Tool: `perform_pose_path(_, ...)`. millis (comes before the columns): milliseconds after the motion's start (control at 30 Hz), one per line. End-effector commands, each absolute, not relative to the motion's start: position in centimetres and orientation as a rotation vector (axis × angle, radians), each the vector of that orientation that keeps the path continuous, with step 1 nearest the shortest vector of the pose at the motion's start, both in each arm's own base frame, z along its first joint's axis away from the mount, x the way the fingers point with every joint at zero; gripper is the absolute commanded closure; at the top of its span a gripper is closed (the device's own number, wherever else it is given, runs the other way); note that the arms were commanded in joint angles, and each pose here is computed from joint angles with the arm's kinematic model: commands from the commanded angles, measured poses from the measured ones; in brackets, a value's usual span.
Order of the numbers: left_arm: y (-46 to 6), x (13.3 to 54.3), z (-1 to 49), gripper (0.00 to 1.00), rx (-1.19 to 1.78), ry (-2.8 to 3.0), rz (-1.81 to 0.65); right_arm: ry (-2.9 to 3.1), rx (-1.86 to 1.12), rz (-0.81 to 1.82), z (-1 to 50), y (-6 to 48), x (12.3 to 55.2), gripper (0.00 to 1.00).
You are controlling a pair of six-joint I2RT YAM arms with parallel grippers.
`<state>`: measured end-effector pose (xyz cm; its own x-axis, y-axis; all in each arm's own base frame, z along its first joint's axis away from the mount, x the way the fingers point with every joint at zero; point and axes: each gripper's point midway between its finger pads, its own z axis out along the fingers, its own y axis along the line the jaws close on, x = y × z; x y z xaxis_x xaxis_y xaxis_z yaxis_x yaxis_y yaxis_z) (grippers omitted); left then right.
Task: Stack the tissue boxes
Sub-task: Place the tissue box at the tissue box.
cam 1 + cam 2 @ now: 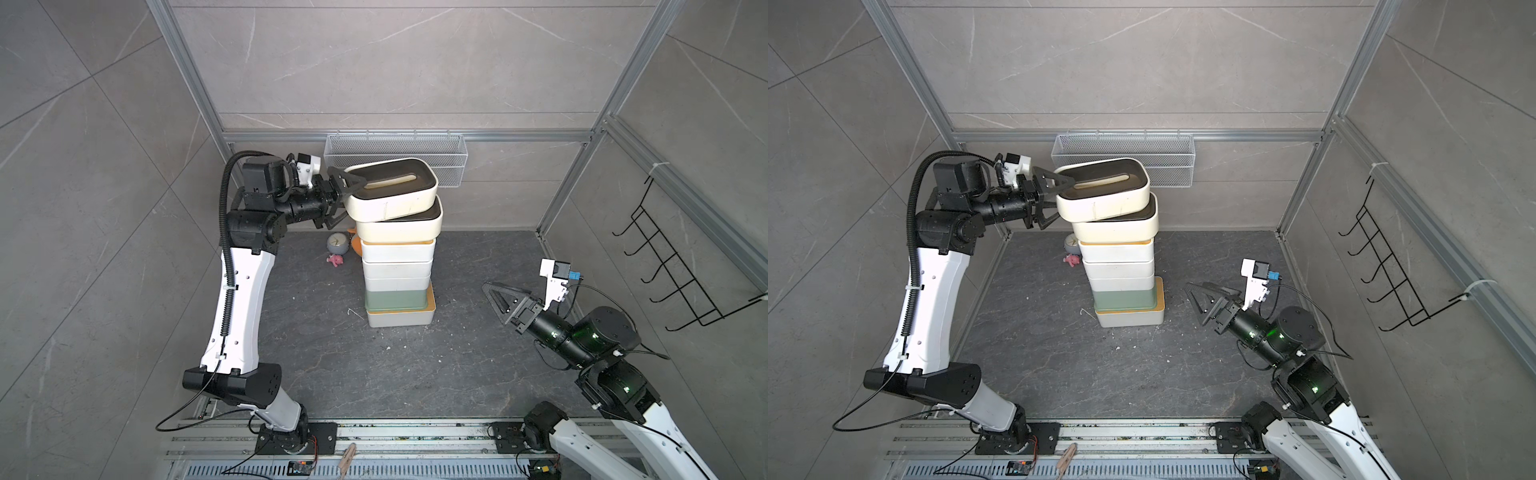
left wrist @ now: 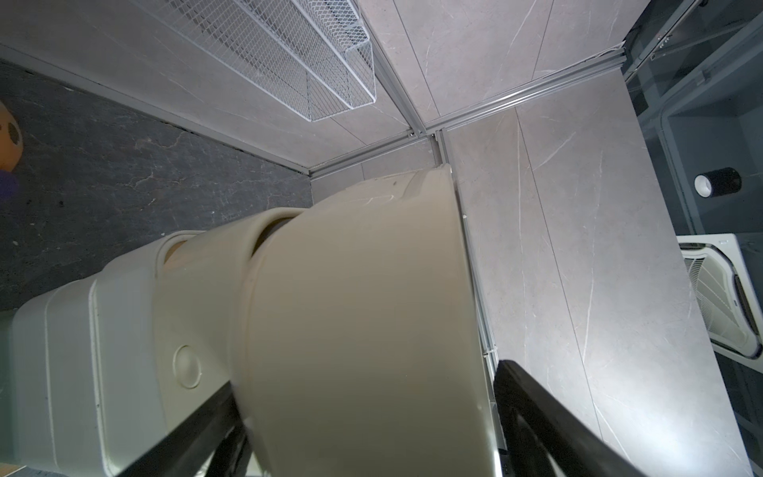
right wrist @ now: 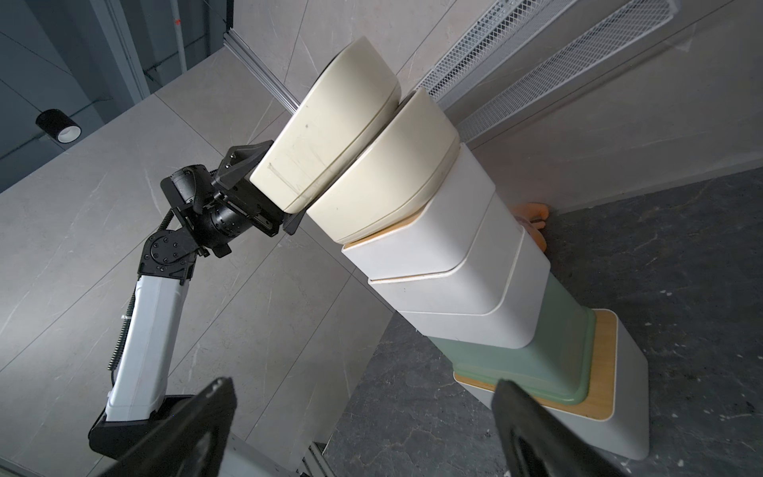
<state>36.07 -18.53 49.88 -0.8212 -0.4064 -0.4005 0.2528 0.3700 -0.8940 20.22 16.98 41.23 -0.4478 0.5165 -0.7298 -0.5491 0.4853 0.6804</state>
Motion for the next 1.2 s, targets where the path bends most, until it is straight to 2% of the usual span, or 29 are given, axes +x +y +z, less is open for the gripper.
perform_pose_path(0,-18.1,34.3,52.7,0.06,-0.046,1.973,-1.462,1.603,-0.087,1.198,43.0,17.2,19.9,0.00)
perform_pose_path(100,-18.1,34.4,52.6,0.06,-0.047,1.975,-1.456,1.586,-0.106,1.189,44.0,17.3,19.9,0.00)
perform_pose_path(200,-18.1,34.6,52.6,0.01,-0.047,1.974,-1.450,1.574,-0.121,1.161,45.0,17.2,20.1,0.00)
perform_pose_path(667,-17.9,34.7,52.3,0.01,-0.057,1.989,-1.419,1.533,-0.180,1.132,48.4,18.3,21.5,0.00)
perform_pose_path(1167,-17.7,34.8,51.9,0.01,-0.073,1.993,-1.404,1.528,-0.194,1.143,49.1,18.7,21.7,0.00)
